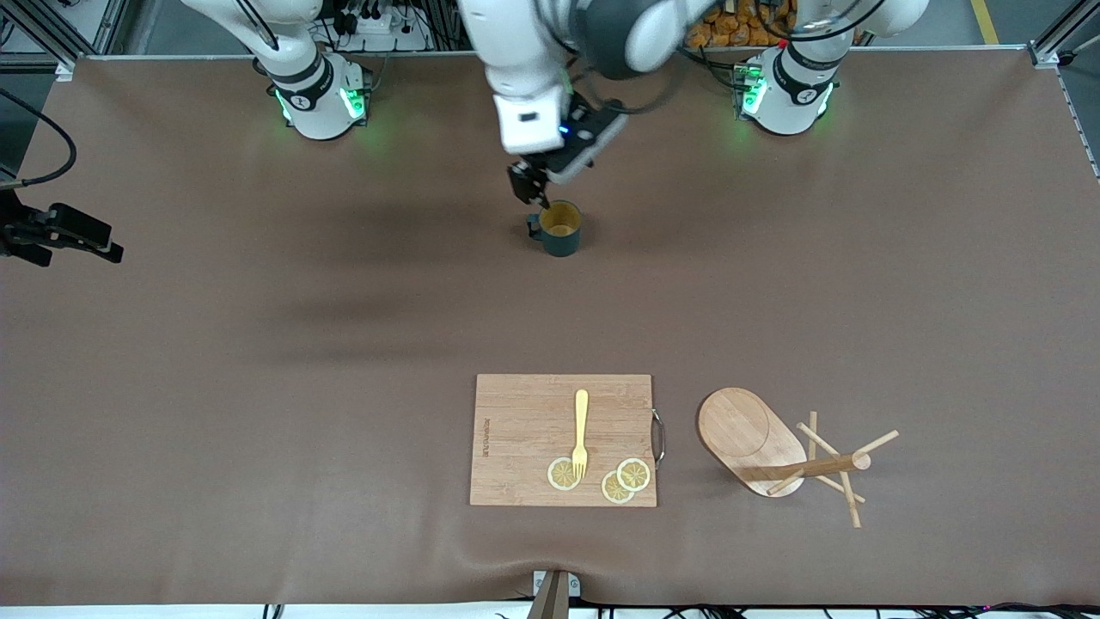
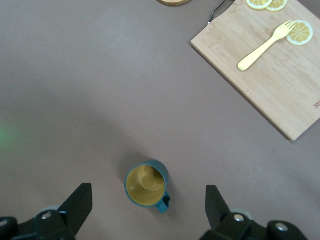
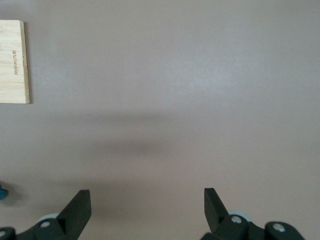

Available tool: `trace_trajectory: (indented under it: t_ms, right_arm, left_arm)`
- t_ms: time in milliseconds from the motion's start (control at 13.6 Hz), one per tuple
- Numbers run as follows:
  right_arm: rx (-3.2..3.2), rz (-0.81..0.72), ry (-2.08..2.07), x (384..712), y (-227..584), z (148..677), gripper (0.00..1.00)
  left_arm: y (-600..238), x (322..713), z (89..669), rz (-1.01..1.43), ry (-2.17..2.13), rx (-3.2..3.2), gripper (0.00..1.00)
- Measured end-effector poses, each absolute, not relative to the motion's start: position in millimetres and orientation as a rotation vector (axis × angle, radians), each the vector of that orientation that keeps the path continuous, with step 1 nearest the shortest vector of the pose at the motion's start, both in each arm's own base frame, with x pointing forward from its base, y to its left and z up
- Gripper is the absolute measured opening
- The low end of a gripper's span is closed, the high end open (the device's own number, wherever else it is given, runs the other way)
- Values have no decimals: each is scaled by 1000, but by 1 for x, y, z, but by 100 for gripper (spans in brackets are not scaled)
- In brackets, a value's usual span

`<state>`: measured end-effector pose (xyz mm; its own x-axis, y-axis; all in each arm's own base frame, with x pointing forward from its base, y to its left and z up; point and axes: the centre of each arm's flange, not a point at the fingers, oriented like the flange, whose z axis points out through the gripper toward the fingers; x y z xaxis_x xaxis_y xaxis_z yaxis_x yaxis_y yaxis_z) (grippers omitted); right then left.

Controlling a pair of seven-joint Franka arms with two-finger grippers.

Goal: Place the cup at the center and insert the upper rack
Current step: 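Retract the right gripper while the left gripper moves above the mug, then lower the left gripper and grasp the mug's handle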

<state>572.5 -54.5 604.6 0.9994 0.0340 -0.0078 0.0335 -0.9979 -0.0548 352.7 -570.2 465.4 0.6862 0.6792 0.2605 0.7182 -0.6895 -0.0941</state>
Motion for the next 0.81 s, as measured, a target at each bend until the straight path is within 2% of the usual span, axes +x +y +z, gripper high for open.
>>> trace_trajectory:
  t_ms: [220, 660, 807]
  right_arm:
    - [-3126, -6, -100, 574, -59, 606, 100]
    - [-3150, 18, -112, 574, -60, 603, 100]
    - [-3146, 68, -111, 572, -60, 597, 100]
  left_arm:
    - [-613, 306, 418, -451, -1143, -2629, 100]
    - [-652, 278, 342, -679, -1240, -2529, 100]
    - [-661, 270, 312, -754, -1229, -2510, 100]
